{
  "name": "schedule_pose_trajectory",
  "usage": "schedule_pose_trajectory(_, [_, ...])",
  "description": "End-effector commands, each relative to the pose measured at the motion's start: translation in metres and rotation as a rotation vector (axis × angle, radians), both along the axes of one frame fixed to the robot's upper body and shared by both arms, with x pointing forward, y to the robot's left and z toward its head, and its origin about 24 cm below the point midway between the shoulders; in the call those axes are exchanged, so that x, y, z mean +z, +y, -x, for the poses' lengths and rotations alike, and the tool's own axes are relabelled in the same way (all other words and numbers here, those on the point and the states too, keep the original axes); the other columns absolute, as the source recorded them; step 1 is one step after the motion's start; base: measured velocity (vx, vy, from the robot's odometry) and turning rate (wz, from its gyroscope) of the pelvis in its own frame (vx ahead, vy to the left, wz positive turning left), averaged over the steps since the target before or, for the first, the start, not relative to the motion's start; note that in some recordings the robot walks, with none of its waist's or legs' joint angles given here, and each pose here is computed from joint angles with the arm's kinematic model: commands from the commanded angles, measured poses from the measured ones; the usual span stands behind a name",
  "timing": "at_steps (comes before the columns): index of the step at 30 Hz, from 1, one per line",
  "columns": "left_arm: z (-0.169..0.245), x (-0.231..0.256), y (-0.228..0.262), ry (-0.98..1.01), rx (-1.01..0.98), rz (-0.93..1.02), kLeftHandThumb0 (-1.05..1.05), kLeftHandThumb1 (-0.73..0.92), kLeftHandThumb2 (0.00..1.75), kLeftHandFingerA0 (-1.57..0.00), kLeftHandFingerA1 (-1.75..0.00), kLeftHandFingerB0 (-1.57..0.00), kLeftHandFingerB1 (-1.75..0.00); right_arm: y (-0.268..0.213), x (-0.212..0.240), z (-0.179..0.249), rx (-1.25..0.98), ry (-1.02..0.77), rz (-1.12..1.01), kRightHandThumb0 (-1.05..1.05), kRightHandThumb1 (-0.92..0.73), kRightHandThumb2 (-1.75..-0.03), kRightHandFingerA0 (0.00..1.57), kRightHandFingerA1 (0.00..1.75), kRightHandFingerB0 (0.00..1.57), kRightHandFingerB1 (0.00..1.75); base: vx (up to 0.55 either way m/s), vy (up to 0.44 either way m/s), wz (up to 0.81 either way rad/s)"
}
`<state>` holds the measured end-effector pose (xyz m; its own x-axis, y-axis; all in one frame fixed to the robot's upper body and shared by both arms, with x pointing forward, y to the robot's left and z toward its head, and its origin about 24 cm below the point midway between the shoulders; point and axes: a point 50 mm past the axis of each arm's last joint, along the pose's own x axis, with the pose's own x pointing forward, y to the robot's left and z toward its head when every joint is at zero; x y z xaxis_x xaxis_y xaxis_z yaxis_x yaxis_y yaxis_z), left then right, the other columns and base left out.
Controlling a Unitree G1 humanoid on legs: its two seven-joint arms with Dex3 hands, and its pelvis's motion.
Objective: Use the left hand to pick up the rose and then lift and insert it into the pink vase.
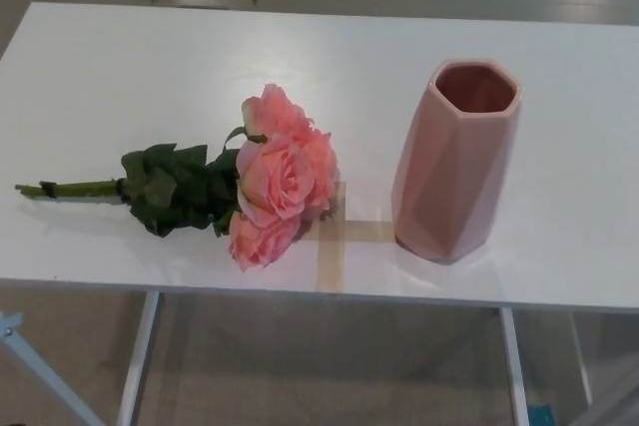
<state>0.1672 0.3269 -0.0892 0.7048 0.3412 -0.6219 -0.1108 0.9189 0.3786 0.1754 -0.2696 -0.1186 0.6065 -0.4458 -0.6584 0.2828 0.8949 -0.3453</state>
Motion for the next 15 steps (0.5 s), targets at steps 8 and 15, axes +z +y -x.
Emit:
schedule_pose_trajectory(8, [0.02,0.071,-0.028,-0.113,-0.731,0.253,-0.44,0.46,0.55,-0.39,-0.38,-0.51,-0.4,-0.002,-0.001,0.003,-0.006,0.002,0.009,-0.24,-0.59,-0.57,0.69,0.44,0.56,0.41,0.0,0.0,0.0])
schedule_pose_trajectory(15, [0.034,0.116,-0.048,-0.03,-1.012,0.426,-0.32,0.48,0.54,-0.47,-0.44,-0.49,-0.41,-0.002,-0.001,0.003,0.001,0.006,0.014,-0.25,-0.59,-0.57,0.68,0.44,0.56,0.4,0.0,0.0,0.0])
